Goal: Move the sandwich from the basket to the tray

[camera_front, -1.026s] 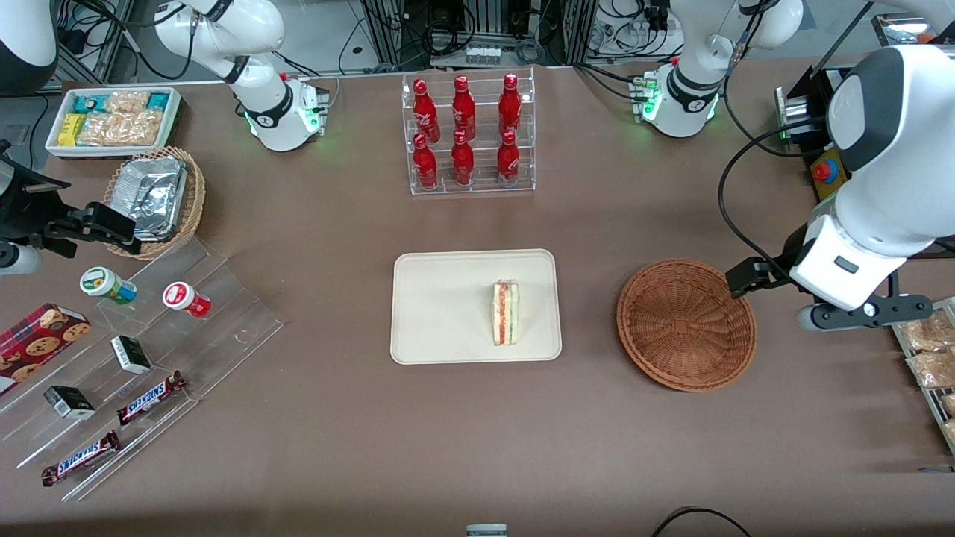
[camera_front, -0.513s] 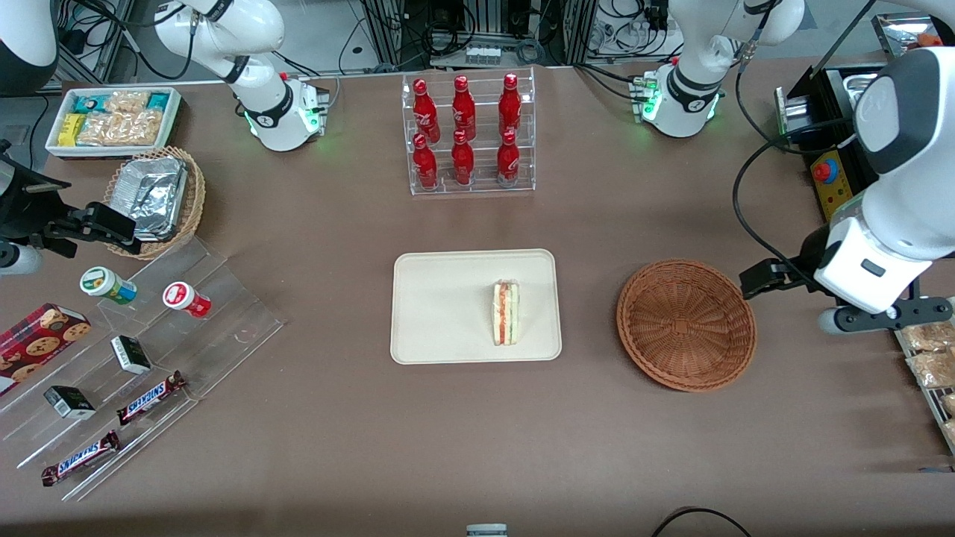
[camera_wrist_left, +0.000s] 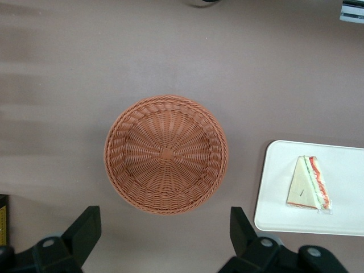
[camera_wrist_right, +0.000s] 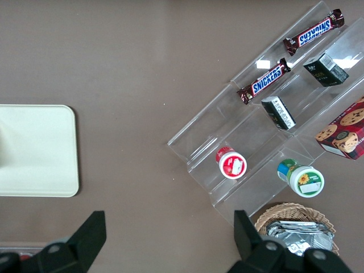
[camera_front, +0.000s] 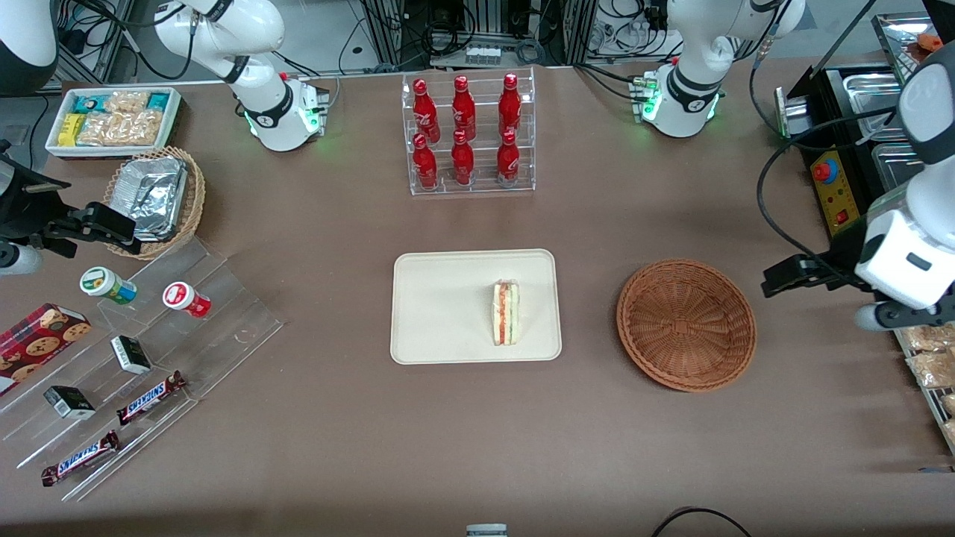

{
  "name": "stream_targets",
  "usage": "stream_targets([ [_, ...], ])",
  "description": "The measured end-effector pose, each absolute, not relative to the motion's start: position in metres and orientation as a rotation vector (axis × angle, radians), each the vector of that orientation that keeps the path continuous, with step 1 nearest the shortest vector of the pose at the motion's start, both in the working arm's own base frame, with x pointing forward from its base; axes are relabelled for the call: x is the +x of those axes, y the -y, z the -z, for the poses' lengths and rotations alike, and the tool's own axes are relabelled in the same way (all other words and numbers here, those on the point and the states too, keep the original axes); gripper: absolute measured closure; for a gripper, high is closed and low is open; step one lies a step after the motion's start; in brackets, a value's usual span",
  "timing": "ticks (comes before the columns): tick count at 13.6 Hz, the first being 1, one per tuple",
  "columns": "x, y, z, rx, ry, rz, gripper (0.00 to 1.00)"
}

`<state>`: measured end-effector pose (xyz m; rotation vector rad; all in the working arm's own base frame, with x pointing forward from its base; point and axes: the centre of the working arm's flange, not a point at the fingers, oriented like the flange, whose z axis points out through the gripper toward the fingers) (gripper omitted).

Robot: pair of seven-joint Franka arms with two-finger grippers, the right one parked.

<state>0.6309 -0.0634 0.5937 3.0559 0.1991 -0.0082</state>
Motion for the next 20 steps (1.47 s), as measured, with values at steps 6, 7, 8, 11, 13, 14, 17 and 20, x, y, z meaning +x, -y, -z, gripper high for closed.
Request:
stream_targets([
  [6, 0.598, 0.042, -0.606, 3.049, -0.187, 0.015, 0.00],
  [7, 0.590, 0.042, -0.611, 3.056, -0.175, 0.009, 0.00],
  [8, 0.583, 0.041, -0.616, 3.065, -0.164, 0.001, 0.00],
  [11, 0.564, 0.048, -0.623, 3.113, -0.121, -0.001, 0.00],
  [13, 0.555, 0.053, -0.621, 3.139, -0.098, 0.029, 0.00],
  [14, 0.552, 0.053, -0.620, 3.144, -0.095, 0.048, 0.00],
  [17, 0.543, 0.052, -0.623, 3.148, -0.095, 0.105, 0.00],
  [20, 0.535, 0.050, -0.628, 3.150, -0.051, 0.134, 0.00],
])
